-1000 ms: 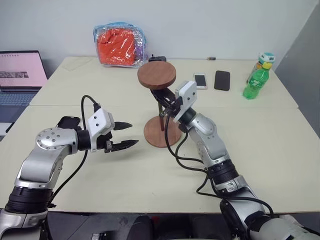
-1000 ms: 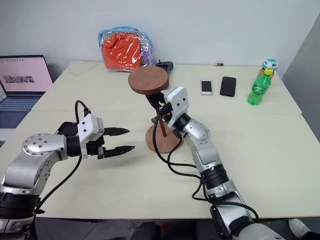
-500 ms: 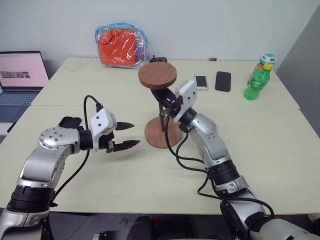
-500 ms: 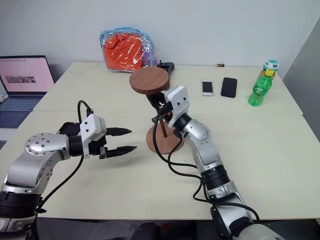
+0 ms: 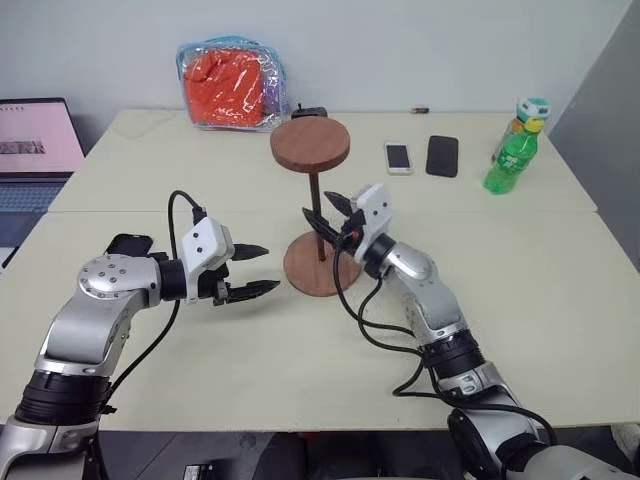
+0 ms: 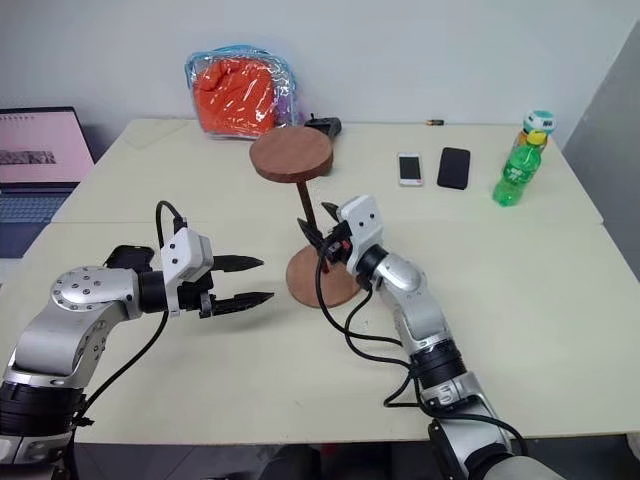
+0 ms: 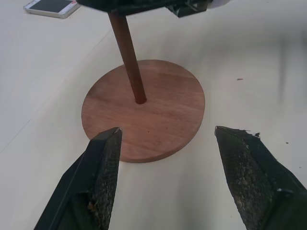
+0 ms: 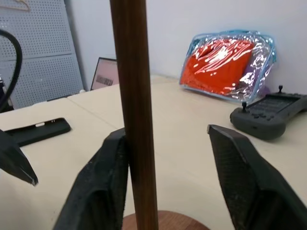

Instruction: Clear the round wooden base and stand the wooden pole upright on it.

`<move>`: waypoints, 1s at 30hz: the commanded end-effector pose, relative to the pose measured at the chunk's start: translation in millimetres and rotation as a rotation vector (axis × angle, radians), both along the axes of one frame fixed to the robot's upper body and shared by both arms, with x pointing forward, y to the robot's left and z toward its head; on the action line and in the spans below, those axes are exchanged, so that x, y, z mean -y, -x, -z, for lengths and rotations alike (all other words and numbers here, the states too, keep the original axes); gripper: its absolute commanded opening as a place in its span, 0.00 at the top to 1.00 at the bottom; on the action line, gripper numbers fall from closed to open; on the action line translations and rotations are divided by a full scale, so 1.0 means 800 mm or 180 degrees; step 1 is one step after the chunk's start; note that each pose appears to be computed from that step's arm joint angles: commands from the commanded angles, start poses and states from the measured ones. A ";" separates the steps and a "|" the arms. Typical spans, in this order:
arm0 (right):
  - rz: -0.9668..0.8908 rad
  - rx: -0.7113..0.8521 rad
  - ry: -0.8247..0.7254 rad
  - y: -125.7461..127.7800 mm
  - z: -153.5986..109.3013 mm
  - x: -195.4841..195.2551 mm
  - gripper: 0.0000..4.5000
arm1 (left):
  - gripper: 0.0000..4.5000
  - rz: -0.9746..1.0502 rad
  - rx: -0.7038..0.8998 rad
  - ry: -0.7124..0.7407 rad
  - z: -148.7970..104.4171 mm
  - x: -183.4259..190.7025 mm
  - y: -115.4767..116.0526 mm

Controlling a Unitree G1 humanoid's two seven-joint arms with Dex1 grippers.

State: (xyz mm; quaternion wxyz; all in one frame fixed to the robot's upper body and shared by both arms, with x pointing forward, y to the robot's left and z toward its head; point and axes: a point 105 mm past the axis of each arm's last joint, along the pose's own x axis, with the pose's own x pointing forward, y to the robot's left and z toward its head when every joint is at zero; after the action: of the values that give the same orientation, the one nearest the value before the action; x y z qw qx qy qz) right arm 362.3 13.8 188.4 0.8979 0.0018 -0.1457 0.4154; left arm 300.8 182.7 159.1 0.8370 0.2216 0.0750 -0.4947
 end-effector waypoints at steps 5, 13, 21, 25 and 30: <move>-0.0400 0.0086 0.0192 0.031 -0.008 -0.004 0.01 | 0.28 0.0037 0.0142 0.0124 -0.019 0.010 -0.002; -0.0509 -0.0001 0.0691 0.051 0.002 0.042 0.01 | 0.28 -0.0035 0.0205 0.0206 -0.037 0.008 -0.007; -0.0778 -0.0212 0.1419 0.104 -0.003 0.145 0.01 | 0.28 -0.0169 0.0029 -0.0219 -0.032 -0.026 0.003; -0.0794 -0.0320 0.1664 0.125 -0.014 0.182 0.01 | 0.28 -0.0248 0.0081 -0.0262 -0.047 -0.040 0.000; -0.0775 -0.0410 0.1765 0.135 -0.022 0.204 0.01 | 0.28 -0.0275 0.0192 -0.0222 -0.068 -0.045 -0.008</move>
State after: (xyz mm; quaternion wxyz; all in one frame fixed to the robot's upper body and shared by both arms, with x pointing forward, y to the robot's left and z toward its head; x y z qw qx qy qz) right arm 261.4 -149.7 194.1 0.8222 -0.1923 0.0507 0.5334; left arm 306.4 216.2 196.3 0.8499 0.2510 0.0988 -0.4526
